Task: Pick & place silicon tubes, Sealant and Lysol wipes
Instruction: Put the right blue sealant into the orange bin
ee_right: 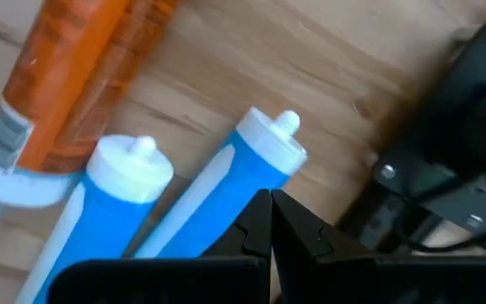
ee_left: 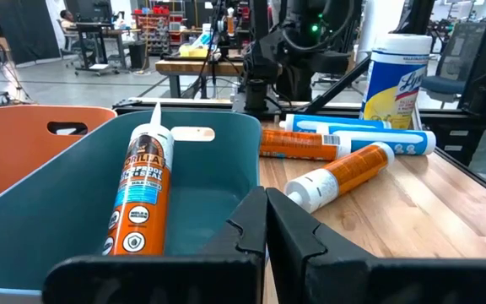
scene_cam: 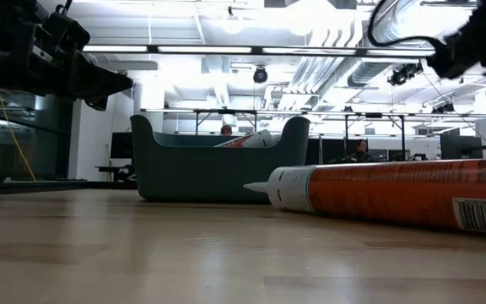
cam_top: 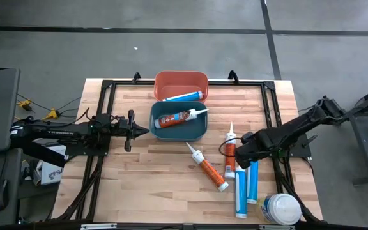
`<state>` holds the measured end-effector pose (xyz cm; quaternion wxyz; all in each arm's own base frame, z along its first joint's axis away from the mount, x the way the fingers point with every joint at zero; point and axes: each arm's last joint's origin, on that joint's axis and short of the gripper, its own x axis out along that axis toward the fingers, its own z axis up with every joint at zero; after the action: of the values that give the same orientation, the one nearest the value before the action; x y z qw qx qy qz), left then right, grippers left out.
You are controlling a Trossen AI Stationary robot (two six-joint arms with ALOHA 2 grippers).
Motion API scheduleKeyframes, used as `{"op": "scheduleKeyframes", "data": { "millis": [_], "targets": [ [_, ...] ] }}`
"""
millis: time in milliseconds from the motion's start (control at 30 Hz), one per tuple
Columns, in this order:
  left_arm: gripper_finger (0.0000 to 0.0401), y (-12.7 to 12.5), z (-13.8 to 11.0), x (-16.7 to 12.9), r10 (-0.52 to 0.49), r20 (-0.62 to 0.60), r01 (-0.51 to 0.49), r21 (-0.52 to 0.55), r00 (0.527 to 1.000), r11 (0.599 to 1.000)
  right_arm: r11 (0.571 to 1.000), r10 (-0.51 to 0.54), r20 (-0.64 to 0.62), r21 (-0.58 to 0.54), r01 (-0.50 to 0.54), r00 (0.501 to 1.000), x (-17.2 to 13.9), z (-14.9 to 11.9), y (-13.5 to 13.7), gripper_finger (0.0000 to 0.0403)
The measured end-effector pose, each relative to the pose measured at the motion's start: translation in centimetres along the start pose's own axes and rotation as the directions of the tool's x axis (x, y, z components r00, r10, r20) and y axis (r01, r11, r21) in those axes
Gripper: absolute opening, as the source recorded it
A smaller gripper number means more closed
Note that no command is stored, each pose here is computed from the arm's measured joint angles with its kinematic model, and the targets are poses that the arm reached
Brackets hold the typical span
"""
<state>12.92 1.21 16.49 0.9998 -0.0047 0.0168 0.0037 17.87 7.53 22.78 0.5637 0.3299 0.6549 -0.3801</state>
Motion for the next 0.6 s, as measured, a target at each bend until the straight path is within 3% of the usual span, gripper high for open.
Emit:
{"op": "scheduleKeyframes", "data": {
  "millis": [200, 433, 600],
  "targets": [
    [0.0, 0.0, 0.0, 0.0, -0.004, 0.0, 0.004, 0.0, 1.0, 1.0, 0.996, -0.076, -0.017, -0.045, 0.075, 0.997, -0.9, -0.6, 2.2, 0.0029],
    [0.0, 0.0, 0.0, 0.0, -0.004, 0.0, 0.004, 0.0, 1.0, 1.0, 0.996, -0.089, -0.129, -0.024, 0.087, 0.988, 0.3, -2.1, 3.8, 0.0146],
    [0.0, 0.0, 0.0, 0.0, -0.003, 0.0, 0.003, 0.0, 1.0, 1.0, 0.991, -0.093, -0.172, 0.082, 0.108, 0.981, 0.8, -3.0, 4.4, 0.0228]
  ]
}}
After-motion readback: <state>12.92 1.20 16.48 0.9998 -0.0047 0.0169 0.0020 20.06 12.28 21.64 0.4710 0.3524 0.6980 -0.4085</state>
